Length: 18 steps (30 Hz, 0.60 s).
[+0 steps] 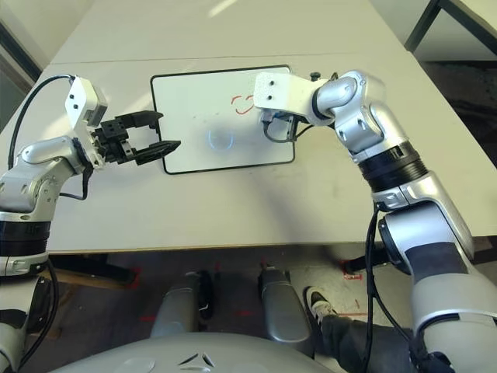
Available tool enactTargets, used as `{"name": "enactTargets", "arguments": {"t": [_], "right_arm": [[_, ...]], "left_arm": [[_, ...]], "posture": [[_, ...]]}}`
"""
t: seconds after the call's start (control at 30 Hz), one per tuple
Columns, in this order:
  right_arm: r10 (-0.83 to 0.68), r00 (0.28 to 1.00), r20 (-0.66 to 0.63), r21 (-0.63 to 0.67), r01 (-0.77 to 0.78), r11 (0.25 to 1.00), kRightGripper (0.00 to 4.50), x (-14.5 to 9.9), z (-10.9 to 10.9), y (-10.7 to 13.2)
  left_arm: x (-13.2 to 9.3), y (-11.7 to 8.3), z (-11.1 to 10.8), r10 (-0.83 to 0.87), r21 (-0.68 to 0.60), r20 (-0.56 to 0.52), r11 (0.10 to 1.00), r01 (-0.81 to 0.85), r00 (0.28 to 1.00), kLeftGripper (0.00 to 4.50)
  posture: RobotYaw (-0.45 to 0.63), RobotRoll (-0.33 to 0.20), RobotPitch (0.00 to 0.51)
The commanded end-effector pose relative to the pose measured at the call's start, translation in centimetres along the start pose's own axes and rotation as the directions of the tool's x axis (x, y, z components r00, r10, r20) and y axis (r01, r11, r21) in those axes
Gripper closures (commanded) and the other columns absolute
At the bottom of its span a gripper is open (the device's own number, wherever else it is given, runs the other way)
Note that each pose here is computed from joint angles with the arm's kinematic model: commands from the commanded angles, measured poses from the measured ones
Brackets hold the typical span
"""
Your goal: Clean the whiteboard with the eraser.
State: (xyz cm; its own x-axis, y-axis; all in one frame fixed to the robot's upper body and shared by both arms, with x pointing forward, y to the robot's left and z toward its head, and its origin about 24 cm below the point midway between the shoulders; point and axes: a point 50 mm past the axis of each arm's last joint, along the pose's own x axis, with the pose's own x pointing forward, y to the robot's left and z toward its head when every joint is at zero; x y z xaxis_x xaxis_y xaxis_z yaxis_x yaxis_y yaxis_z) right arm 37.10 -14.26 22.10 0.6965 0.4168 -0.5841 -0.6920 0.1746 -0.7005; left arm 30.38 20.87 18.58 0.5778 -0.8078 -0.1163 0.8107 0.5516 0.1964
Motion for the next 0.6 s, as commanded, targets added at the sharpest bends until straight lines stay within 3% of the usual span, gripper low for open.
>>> {"name": "enactTargets", "arguments": {"t": [0.03, 0.6], "right_arm": [[0.004, 1.000, -0.011, -0.031, -0.004, 1.000, 4.37, 0.5, 0.3, -0.2], [0.039, 0.999, 0.014, -0.081, -0.038, 0.996, 4.38, 2.2, 2.8, -0.1]], "left_arm": [[-0.3, 0.0, 0.2, 0.015, 0.025, -0.006, 1.000, -0.015, 1.000, 0.00], [-1.0, 0.4, -0.2, 0.055, 0.034, -0.026, 0.998, -0.055, 0.998, 0.00]], "posture": [[-0.15, 0.000, 0.143], [-0.12, 0.000, 0.141]]}}
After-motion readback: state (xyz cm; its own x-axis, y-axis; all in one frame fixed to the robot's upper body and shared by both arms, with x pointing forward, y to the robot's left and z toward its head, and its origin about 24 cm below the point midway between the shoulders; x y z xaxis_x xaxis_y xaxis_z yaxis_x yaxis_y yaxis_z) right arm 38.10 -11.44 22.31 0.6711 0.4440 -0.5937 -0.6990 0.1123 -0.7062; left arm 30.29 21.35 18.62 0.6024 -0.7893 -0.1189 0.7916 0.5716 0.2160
